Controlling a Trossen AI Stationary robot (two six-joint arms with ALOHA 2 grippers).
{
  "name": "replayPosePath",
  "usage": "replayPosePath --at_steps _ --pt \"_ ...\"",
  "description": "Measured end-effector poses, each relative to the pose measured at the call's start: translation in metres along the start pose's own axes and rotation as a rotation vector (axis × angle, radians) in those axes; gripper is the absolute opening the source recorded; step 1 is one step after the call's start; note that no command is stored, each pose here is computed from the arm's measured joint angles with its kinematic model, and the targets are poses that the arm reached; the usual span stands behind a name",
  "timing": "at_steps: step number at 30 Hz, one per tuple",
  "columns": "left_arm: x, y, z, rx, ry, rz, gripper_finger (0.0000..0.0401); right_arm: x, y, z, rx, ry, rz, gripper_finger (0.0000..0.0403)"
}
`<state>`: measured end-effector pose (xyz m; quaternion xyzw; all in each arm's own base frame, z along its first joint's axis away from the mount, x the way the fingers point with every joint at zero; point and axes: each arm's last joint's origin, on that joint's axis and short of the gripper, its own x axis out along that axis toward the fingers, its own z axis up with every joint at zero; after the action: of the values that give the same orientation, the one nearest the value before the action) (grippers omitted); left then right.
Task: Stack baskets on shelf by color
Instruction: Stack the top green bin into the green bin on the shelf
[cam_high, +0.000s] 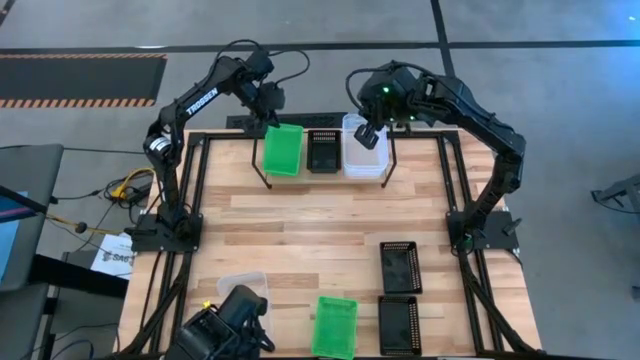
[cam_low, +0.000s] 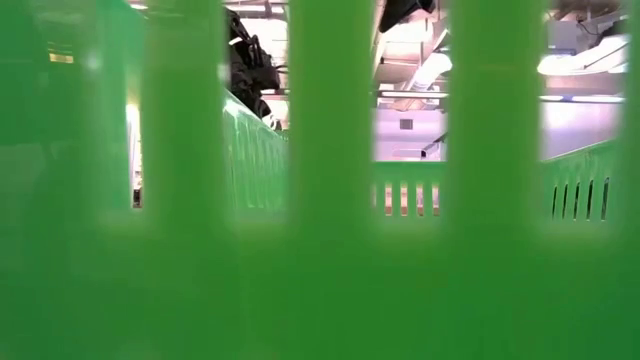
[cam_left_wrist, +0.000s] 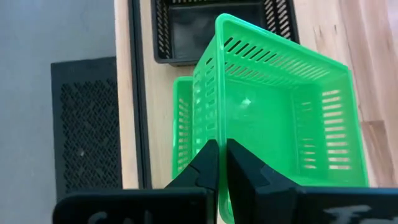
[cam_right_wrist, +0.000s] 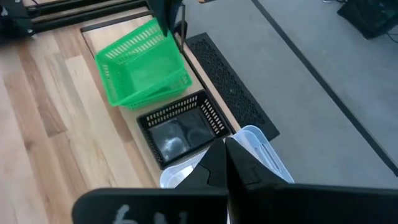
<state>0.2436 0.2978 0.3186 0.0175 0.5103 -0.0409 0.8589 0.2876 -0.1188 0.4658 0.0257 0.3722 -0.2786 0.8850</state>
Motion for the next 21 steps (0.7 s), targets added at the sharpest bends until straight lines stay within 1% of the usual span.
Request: replayPosePath --at_steps 2,6,13,17,21 --pt "0.0000 0.0011 -0.0001 -0.037 0.012 0.020 0.0000 -0.0001 0.0002 0.0000 -0.001 0.000 0.001 0.0003" --pt "0.0000 0.0021 0.0004 -0.056 0.018 0.038 0.0006 -0.0001 0.0003 0.0000 -0.004 0.000 0.001 0.0003" --pt "0.0001 0.0027 0.0008 -0.077 0.019 0.048 0.0044 -0.0002 0.0008 -0.0002 -0.015 0.002 0.002 0.0003" --pt "0.0000 0.0032 0.0001 -0.079 0.050 0.074 0.0067 -0.0001 0.0007 -0.0007 -0.034 0.007 0.002 0.0003" --pt "0.0006 0.0027 0.0012 -0.045 0.058 0.080 0.0085 0.0000 0.0002 -0.0007 -0.040 0.007 0.000 0.0003"
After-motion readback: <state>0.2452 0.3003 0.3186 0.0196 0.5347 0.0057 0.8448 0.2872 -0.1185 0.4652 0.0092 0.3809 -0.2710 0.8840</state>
